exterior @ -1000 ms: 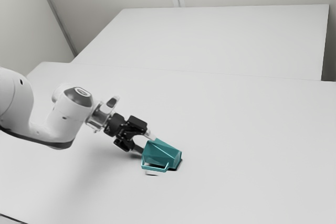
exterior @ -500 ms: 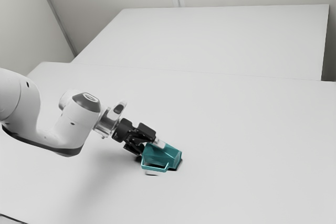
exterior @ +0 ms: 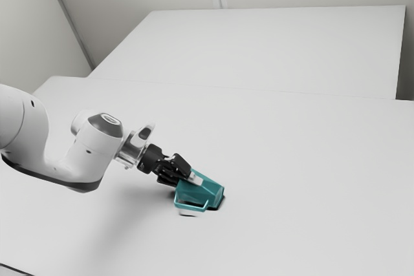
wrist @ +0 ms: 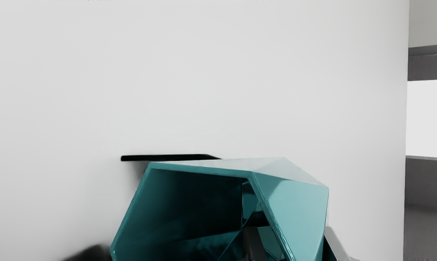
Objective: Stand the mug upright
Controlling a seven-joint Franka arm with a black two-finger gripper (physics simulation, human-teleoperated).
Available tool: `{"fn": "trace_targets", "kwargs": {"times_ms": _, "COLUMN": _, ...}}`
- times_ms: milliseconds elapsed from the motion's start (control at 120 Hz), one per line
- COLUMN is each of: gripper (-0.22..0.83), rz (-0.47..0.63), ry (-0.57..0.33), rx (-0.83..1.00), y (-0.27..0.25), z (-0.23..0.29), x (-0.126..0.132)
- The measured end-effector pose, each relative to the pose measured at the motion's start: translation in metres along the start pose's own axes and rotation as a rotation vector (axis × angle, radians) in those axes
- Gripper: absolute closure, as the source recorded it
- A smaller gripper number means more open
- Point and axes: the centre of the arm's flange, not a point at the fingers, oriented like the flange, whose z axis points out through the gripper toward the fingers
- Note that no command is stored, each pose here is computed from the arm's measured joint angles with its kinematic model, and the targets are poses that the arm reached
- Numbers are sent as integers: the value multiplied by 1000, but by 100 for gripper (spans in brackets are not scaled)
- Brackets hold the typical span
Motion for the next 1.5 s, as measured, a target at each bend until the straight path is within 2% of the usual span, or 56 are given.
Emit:
{"fn": "trace_targets", "kwargs": {"times_ms": 400, "gripper": 75, "rz": 65, "ry": 12, "rx": -15, "y": 30, "z": -2, "x": 10}}
{"fn": "trace_targets", "kwargs": {"times_ms": 600, "gripper": 77, "rz": 112, "ry": 9, "rx": 0, "y": 50, "z": -1, "x": 21}}
{"fn": "trace_targets", "kwargs": {"times_ms": 700, "gripper": 77, "rz": 219, "ry": -17, "rx": 78, "y": 76, "z": -15, "x": 39}}
{"fn": "trace_targets", "kwargs": {"times_ms": 850, "gripper": 78, "rz": 487, "ry": -113, "rx": 363, "y": 135, "z": -58, "x": 84}}
{"fn": "trace_targets", "kwargs": {"times_ms": 1000, "gripper": 78, "rz": 602, "ry": -281, "rx": 681, "y": 135, "z": -68, "x": 91}}
{"fn": "trace_targets", "kwargs": {"times_ms": 1092, "gripper": 78, "rz": 602, "ry": -331, "rx": 785, "y": 127, "z": -68, "x": 92}}
{"fn": "trace_targets", "kwargs": {"times_ms": 1242, "gripper": 78, "rz": 546, "ry": -352, "rx": 858, "y": 107, "z": -59, "x": 93}}
{"fn": "trace_targets", "kwargs": {"times_ms": 1500, "gripper": 78, "rz": 391, "ry": -273, "rx": 892, "y": 51, "z": -60, "x": 92}}
